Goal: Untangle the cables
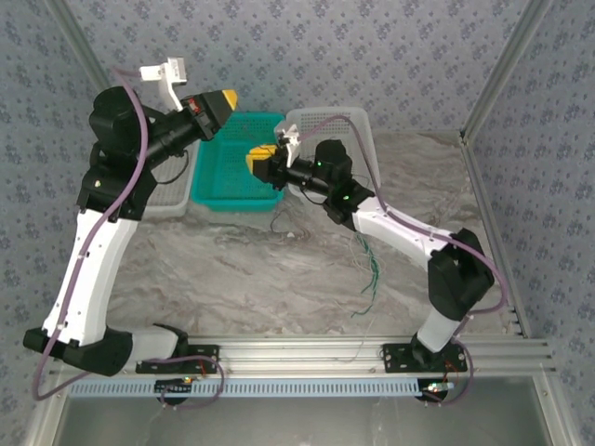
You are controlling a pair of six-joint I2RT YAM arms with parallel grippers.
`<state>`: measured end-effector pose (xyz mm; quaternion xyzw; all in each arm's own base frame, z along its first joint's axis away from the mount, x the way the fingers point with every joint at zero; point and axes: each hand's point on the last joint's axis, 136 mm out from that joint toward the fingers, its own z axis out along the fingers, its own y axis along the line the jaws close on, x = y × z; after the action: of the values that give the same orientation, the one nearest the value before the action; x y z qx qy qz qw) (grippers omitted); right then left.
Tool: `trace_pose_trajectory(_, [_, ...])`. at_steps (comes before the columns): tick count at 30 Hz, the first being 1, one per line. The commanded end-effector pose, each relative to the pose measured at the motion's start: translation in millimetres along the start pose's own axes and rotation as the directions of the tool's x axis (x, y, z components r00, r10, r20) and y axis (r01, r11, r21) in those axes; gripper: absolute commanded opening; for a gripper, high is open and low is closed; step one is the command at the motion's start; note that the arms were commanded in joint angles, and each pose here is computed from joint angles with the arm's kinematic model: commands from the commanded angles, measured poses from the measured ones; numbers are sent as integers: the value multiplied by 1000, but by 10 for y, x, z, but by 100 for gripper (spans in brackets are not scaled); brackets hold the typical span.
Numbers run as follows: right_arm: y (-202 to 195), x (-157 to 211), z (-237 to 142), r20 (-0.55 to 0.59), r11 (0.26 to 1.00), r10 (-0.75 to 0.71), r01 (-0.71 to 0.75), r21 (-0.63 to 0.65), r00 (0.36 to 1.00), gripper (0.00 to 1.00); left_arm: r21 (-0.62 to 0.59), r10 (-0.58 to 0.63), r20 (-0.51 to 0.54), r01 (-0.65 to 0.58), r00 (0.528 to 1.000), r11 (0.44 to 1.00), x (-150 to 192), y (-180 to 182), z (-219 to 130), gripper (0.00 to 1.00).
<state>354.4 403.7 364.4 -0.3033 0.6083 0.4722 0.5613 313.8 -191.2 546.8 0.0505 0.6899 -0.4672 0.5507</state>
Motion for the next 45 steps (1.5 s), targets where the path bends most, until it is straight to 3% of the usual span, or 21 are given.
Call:
trace_pose_trajectory(1, [180,-366,-75,93,999,-19,23,-38,995,0,-118,91,96,-80,991,990,-181,6,-341,0])
trace_pose_trajectory(3, [339,-527,-177,72,997,-71,72,-15,995,0,-262,147,109,-114,983,958,-146,257,-497,0])
trace_pose_trajectory(4, [373,-622,-219,64,996,-93,93,12,994,0,-307,164,112,-123,980,944,-106,354,-563,6])
trace_pose_trajectory(8, [339,-1166,-377,44,987,-129,124,106,991,0,-354,180,121,-127,976,927,144,599,-681,65])
trace_pose_trajectory(10, [208,-1460,-427,51,975,-153,142,172,987,0,-351,182,137,-124,974,928,224,644,-728,82])
trace_pose_trajectory(16, [-288,-2315,-539,117,934,-244,200,295,963,0,-334,188,142,-131,972,933,398,661,-874,99])
trace_pose_trajectory(23, [-977,-2754,-582,172,891,-327,243,383,929,0,-296,117,76,-90,990,951,736,763,-840,99])
trace_pose_trajectory(26, [-1484,-2574,-564,165,890,-283,194,413,945,0,-289,98,59,-77,993,954,833,797,-831,99])
trace_pose_trajectory(28, [-1827,-2270,-528,120,901,-196,131,414,973,0,-297,88,46,-70,995,952,894,845,-825,99])
trace_pose_trajectory(33, [-2519,-921,-352,-146,864,34,44,501,989,4,-301,65,8,-60,998,952,1046,948,-753,100])
trace_pose_trajectory(35, [-2801,-385,-465,-199,770,195,-24,637,960,28,-303,53,-14,-55,998,951,1118,982,-713,99])
trace_pose_trajectory(38, [-3034,212,-784,-139,558,454,-159,814,880,42,-350,27,-41,-39,999,936,1220,1103,-682,99])
trace_pose_trajectory(40, [-2980,386,-914,-164,505,533,-157,849,830,70,-389,8,-69,-34,998,921,1309,1201,-655,99])
trace_pose_trajectory(41, [-2917,386,-950,-193,506,546,-138,851,815,90,-401,-4,-83,-30,997,915,1352,1239,-637,99])
trace_pose_trajectory(42, [-2849,391,-1019,-222,499,562,-113,859,797,99,-411,-21,-100,-22,995,911,1408,1278,-606,99])
trace_pose_trajectory(45, [-2703,315,-1301,-247,456,603,-74,887,759,100,-419,-61,-150,-8,987,908,1585,1331,-494,100])
